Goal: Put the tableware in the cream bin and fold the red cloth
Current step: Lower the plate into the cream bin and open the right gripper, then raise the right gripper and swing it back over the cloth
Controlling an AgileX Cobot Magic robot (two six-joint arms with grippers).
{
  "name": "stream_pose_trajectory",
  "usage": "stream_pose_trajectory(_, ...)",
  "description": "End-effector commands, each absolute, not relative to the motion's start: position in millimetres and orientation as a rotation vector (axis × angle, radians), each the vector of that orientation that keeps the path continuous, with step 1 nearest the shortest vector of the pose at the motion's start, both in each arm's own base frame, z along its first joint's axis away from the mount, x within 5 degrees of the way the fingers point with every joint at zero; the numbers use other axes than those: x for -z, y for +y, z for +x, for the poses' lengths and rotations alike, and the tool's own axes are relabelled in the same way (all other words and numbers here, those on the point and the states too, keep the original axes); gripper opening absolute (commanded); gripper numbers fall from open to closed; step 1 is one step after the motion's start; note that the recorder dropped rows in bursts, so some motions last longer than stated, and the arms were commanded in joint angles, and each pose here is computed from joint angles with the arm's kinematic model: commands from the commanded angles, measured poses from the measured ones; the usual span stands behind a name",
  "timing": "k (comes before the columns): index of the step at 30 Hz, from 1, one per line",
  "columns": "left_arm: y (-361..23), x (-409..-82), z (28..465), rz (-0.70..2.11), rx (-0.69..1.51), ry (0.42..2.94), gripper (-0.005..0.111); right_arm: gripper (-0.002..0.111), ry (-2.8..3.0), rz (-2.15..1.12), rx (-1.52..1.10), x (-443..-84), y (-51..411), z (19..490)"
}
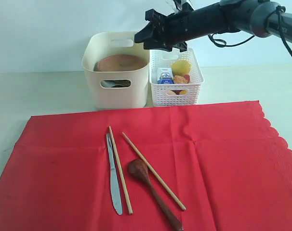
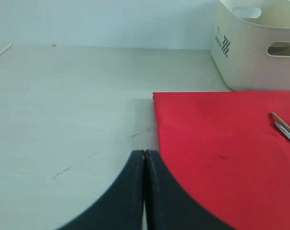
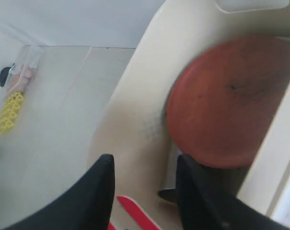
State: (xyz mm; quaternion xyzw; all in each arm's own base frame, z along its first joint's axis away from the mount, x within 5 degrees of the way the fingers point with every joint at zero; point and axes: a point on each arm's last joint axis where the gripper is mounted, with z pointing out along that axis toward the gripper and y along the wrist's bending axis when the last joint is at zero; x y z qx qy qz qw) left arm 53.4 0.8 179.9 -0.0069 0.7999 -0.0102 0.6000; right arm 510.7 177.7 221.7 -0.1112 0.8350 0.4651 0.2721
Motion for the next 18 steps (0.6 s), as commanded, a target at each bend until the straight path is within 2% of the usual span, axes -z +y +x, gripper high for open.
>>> stream_pose_trajectory(1, 1, -181, 53, -0.013, 0.022, 1.839, 0.0, 0.038, 2.245, -0.358, -1.301, -251, 177, 499)
stream_pose_trajectory(3, 1, -181, 53, -0.013, 0.022, 1.839, 0.0, 0.032, 2.278, -0.342, -1.298, -257, 176, 495)
stream_pose_trajectory(10, 1, -181, 53, -0.013, 0.022, 1.839, 0.0, 0.002, 2.355, -0.502, -1.229, -285, 171, 473)
stream_pose_trajectory(18, 1, -181, 53, -0.013, 0.022, 1.839, 0.0, 0.0, 2.398, -0.58, -1.142, -311, 162, 445)
